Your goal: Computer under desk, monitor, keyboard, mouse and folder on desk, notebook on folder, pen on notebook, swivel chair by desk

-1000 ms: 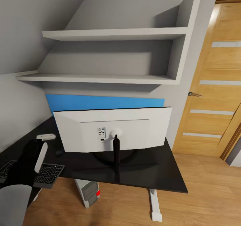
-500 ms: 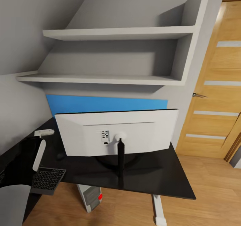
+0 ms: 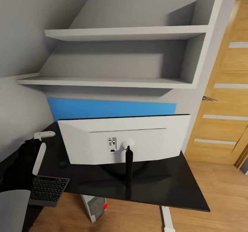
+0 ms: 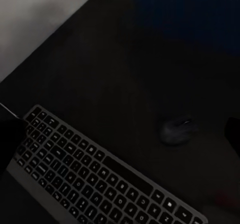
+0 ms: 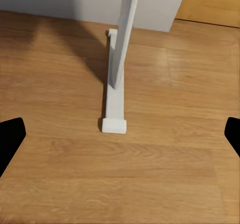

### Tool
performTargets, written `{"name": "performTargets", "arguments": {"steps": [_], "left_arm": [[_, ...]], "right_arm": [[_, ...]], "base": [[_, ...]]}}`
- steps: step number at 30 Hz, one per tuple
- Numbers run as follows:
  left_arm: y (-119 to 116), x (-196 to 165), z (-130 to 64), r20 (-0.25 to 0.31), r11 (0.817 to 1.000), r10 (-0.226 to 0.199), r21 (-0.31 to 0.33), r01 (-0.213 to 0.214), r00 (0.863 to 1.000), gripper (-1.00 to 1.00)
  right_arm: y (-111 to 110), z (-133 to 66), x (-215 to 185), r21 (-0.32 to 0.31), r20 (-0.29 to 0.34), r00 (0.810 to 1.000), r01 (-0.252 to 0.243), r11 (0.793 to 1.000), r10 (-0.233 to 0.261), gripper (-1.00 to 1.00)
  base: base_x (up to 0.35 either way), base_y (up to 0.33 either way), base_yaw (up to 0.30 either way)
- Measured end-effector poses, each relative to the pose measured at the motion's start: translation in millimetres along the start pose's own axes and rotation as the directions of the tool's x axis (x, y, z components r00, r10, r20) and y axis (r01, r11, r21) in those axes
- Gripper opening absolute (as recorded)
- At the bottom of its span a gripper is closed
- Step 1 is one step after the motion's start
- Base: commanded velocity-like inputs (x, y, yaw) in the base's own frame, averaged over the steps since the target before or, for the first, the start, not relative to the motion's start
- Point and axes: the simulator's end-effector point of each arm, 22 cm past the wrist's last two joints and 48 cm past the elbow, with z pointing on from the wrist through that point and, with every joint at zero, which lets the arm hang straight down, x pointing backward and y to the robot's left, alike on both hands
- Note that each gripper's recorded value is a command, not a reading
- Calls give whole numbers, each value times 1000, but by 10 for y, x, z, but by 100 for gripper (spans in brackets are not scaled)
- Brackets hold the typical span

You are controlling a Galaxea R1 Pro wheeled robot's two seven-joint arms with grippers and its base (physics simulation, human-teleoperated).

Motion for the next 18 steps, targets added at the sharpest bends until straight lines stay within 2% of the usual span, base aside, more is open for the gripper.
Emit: {"name": "performTargets", "arguments": {"steps": [18], "left_arm": [[1,10,11,-3,1000,1,0,-1,1000,100]], "right_arm": [[2,1,2,-1,-1,1000,1,1000,-1,100]], "base": [[23,20,0]]}}
